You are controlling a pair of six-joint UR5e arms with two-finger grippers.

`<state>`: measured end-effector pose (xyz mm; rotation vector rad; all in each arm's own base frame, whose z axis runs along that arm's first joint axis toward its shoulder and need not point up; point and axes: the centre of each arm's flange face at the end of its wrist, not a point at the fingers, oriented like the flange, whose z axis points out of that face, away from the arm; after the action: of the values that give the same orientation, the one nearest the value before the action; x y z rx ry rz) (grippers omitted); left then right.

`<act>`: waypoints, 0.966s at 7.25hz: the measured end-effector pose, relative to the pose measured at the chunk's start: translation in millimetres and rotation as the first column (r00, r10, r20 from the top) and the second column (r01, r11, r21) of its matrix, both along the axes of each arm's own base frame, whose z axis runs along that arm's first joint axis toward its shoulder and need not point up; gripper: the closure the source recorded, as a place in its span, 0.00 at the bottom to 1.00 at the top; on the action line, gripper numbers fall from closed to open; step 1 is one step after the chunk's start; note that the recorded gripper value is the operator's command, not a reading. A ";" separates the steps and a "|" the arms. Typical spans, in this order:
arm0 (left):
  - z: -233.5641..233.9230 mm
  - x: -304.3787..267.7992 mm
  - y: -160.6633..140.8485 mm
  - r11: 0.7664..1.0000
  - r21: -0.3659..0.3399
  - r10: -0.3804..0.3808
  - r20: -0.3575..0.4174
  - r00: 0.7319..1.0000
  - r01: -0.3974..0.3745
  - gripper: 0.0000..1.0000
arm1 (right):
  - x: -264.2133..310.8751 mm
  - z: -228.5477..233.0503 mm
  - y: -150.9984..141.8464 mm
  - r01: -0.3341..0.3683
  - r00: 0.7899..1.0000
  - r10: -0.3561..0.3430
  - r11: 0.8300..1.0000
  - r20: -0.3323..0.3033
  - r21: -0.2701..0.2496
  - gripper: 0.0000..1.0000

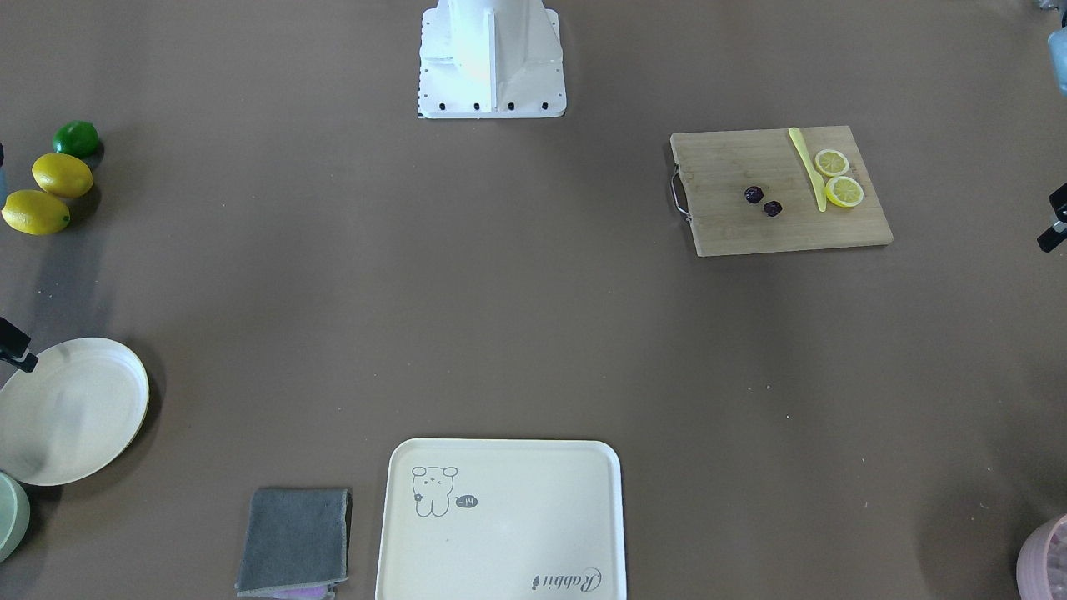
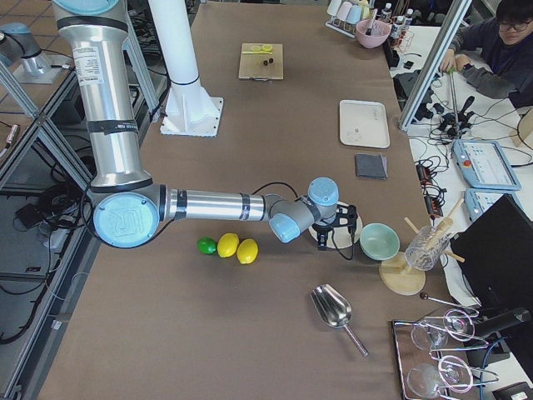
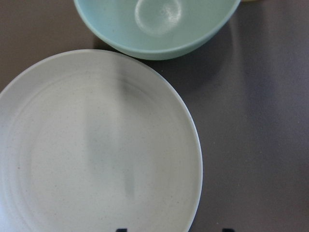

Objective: Place red cherry on plate
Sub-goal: 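Reach the right gripper to the white plate's rim and grasp it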

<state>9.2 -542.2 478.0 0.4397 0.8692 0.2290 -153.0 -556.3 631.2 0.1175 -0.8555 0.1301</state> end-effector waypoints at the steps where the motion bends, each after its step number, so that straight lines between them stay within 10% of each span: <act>1: 0.0 0.0 -0.2 1.000 -0.001 -0.001 0.000 1.000 0.001 0.02 | -2.3 3.3 -0.2 -0.006 1.000 0.006 1.000 -0.005 -0.011 0.35; 4: 0.3 0.0 -0.4 1.000 -0.003 -0.002 -0.001 1.000 0.002 0.02 | -9.9 13.2 0.6 -0.011 0.999 0.010 1.000 -0.033 -0.016 0.40; 7: 0.3 0.0 -0.3 1.000 -0.003 -0.002 -0.001 1.000 0.002 0.02 | -23.0 17.0 2.5 -0.023 0.997 0.022 1.000 -0.071 -0.013 0.97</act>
<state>9.2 -542.5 478.3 0.4377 0.8697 0.2260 -176.0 -553.8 648.2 0.1185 -0.7823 0.1521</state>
